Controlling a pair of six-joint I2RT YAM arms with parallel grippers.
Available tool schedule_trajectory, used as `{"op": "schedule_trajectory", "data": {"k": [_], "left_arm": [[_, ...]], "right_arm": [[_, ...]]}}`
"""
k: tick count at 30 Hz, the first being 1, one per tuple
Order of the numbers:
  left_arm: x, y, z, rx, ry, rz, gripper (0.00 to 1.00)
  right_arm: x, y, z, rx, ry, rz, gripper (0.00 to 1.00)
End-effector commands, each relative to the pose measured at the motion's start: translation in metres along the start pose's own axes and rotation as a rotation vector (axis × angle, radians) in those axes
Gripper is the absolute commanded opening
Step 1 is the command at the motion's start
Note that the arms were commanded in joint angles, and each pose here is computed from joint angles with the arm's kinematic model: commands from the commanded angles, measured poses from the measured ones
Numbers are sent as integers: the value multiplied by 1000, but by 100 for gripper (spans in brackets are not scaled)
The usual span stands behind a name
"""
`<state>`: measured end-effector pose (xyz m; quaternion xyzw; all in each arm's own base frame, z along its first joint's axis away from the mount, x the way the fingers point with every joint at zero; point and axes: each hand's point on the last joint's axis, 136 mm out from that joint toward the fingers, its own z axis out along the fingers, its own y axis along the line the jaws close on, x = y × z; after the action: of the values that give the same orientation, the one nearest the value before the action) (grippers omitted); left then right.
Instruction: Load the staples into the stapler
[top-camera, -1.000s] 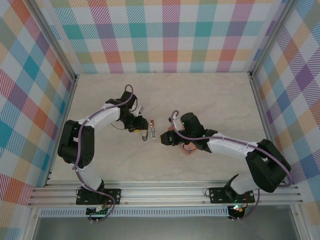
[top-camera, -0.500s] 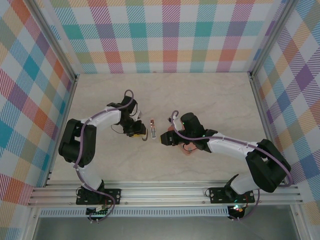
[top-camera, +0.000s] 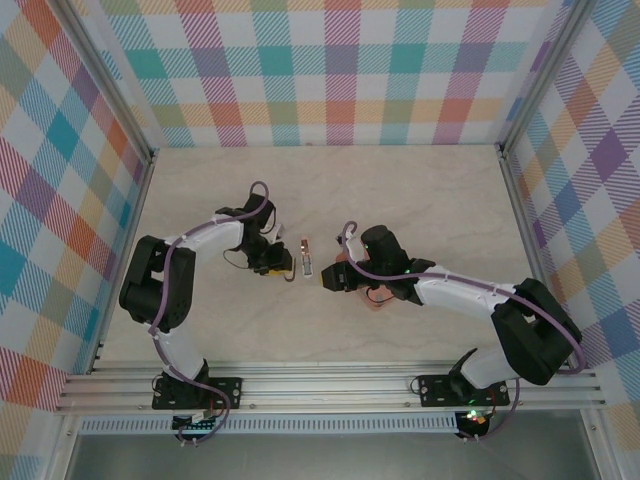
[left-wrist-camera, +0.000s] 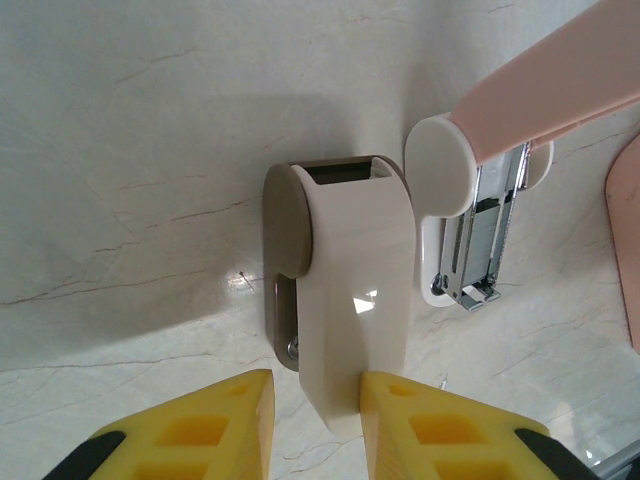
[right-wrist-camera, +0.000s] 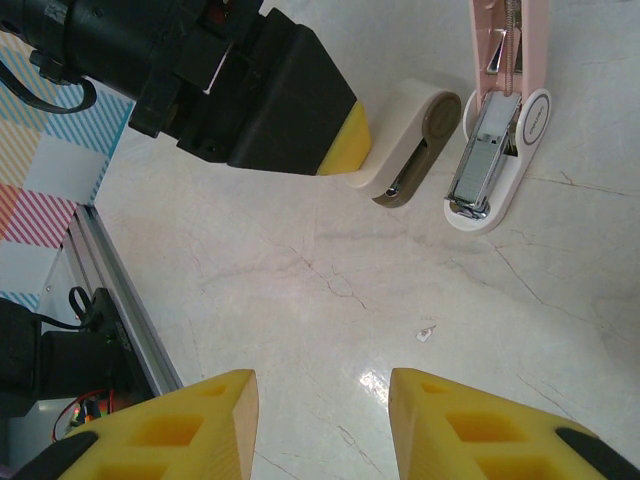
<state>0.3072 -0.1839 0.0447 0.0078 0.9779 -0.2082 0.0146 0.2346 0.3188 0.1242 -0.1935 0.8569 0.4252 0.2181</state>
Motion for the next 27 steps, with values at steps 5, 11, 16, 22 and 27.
{"op": "schedule_trajectory", "data": {"k": [5,11,16,22,27], "left_arm": [[-13,-3,-20,-71,-51,24,38],[-37,-30,-51,-18,-133,78,50],[-58,-54,-53,73,-173,125,59],[-83,-74,-36,135,-175,201,60],[-94,-87,-20,202,-140,255,59]], "right_arm": [[-15,12,-4,-15,-32,-44,39],[-16,13,-4,-16,-34,-48,39],[-13,9,-5,-3,-38,-30,39],[-6,-3,-2,40,-9,27,39],[-4,-5,-4,49,-8,34,39]]}}
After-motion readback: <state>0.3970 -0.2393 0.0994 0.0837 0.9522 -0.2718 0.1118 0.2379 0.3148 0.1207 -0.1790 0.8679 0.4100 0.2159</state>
